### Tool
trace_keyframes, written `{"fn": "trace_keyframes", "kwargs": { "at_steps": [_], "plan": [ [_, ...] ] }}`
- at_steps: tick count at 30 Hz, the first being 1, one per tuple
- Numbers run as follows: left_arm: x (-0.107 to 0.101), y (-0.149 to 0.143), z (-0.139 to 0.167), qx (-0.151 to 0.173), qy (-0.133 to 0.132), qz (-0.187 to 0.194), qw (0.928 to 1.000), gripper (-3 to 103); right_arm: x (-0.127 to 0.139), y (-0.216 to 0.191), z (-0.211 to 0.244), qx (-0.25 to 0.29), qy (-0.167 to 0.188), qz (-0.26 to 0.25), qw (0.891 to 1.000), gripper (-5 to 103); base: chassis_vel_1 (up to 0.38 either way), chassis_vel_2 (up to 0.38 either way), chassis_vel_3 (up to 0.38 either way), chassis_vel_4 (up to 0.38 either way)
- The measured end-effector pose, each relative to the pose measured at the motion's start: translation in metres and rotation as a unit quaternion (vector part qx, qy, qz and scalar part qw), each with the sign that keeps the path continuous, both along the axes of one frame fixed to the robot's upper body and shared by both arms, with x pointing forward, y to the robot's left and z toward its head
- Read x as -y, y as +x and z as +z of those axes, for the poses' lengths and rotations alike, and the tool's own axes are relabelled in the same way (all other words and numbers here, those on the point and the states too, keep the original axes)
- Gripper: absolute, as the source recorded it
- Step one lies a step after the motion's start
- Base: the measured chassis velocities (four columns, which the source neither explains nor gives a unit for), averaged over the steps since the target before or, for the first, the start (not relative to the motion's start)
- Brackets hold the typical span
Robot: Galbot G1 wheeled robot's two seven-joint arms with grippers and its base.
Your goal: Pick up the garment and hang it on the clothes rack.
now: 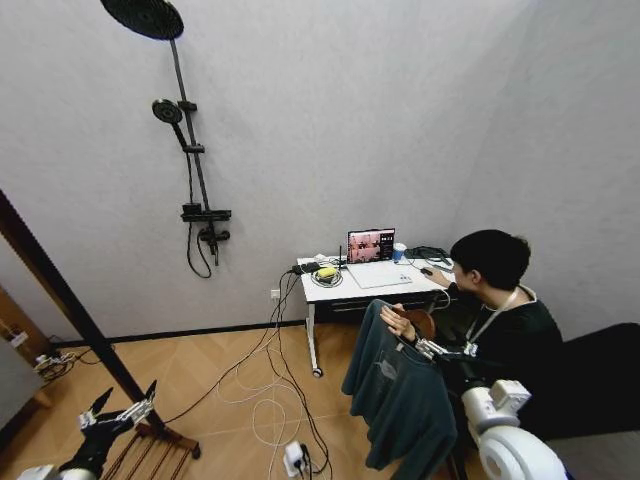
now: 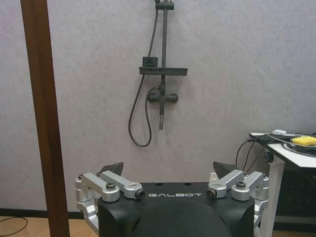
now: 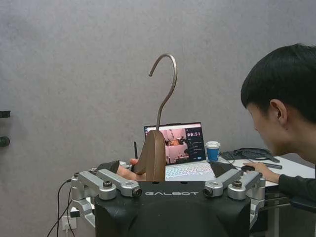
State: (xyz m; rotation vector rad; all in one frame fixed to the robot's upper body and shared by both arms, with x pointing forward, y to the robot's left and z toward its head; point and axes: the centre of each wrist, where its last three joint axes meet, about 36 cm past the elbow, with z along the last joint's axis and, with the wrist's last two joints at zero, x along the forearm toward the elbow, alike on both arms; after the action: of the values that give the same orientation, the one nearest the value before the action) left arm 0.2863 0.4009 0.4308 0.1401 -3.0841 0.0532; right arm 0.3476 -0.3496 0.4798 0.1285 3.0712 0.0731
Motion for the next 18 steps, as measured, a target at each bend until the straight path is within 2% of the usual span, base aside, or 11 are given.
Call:
{"fn": "trace_keyframes", "kwargs": {
  "at_steps": [3, 5, 6, 8, 9, 12, 14, 15, 17, 18],
  "plan": [
    [0.000, 0.000, 0.000, 0.000, 0.000, 0.000, 1.0000, 100, 0.002, 0.004, -0.002, 0.001, -0.004, 0.006, 1.000, 101, 0.000, 0.000, 0.000, 0.000],
    [0.000, 0.000, 0.000, 0.000, 0.000, 0.000, 1.0000, 100, 0.004, 0.007, -0.002, 0.007, -0.010, 0.015, 1.000, 91, 0.000, 0.000, 0.000, 0.000],
    [0.000, 0.000, 0.000, 0.000, 0.000, 0.000, 1.0000, 100, 0.004, 0.007, -0.002, 0.007, -0.010, 0.015, 1.000, 91, 0.000, 0.000, 0.000, 0.000],
    [0.000, 0.000, 0.000, 0.000, 0.000, 0.000, 1.0000, 100, 0.005, 0.009, -0.001, 0.009, -0.015, 0.022, 1.000, 80, 0.000, 0.000, 0.000, 0.000],
    [0.000, 0.000, 0.000, 0.000, 0.000, 0.000, 1.0000, 100, 0.005, 0.009, -0.001, 0.009, -0.015, 0.022, 1.000, 80, 0.000, 0.000, 0.000, 0.000],
    [0.000, 0.000, 0.000, 0.000, 0.000, 0.000, 1.0000, 100, 0.004, 0.014, -0.001, 0.010, -0.018, 0.032, 0.999, 64, 0.000, 0.000, 0.000, 0.000],
    [0.000, 0.000, 0.000, 0.000, 0.000, 0.000, 1.0000, 100, 0.004, 0.015, -0.001, 0.010, -0.018, 0.034, 0.999, 64, 0.000, 0.000, 0.000, 0.000],
    [0.000, 0.000, 0.000, 0.000, 0.000, 0.000, 1.0000, 100, 0.004, 0.017, -0.001, 0.011, -0.018, 0.039, 0.999, 53, 0.000, 0.000, 0.000, 0.000],
    [0.000, 0.000, 0.000, 0.000, 0.000, 0.000, 1.0000, 100, 0.004, 0.018, -0.001, 0.011, -0.018, 0.042, 0.999, 53, 0.000, 0.000, 0.000, 0.000],
    [0.000, 0.000, 0.000, 0.000, 0.000, 0.000, 1.0000, 100, 0.003, 0.020, -0.001, 0.012, -0.018, 0.045, 0.999, 42, 0.000, 0.000, 0.000, 0.000]
  ]
}}
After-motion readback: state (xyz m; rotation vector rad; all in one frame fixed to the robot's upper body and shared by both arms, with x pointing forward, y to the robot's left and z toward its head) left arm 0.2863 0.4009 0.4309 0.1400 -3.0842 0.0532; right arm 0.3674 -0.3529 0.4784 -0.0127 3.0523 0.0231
